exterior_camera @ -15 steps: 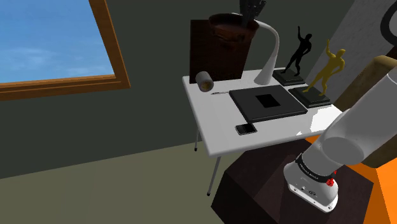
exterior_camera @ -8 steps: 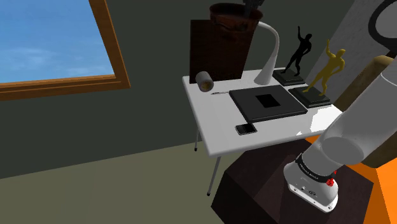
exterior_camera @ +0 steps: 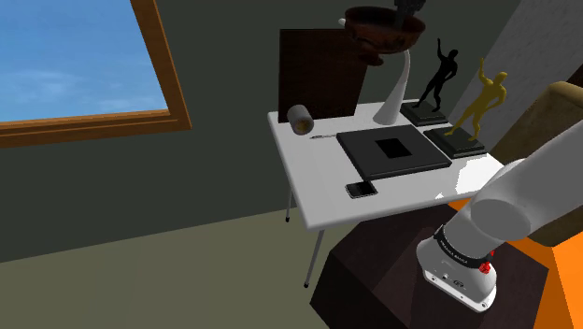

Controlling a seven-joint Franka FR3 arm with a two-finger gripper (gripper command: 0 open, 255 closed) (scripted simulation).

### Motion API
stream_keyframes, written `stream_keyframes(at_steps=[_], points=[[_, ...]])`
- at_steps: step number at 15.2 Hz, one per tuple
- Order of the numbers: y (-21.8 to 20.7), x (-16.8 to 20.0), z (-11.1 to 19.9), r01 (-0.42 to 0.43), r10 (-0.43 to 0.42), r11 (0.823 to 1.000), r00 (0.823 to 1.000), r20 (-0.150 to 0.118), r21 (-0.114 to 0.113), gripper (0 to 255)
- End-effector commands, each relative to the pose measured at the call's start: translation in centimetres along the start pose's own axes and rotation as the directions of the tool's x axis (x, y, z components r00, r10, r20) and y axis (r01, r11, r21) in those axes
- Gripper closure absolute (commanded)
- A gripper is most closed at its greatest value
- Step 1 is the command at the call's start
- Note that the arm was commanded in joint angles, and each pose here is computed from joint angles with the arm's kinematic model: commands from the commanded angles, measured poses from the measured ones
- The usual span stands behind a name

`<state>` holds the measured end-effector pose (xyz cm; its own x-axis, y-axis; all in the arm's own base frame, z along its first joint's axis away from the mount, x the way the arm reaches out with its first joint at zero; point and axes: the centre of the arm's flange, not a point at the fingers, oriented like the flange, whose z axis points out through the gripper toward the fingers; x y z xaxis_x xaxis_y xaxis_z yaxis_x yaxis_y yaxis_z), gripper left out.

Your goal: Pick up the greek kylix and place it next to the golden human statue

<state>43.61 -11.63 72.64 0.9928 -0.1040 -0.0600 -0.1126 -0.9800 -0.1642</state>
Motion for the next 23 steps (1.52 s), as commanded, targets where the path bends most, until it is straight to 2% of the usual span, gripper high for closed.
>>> stream_keyframes(at_steps=[1,23], points=[[1.8,-2.1,-0.3,0.001,-0.001,1.0,1.0,0.0,0.001,255],[21.1,-23.7,-2.3,0.001,-0.001,1.0,1.0,0.0,0.001,255]])
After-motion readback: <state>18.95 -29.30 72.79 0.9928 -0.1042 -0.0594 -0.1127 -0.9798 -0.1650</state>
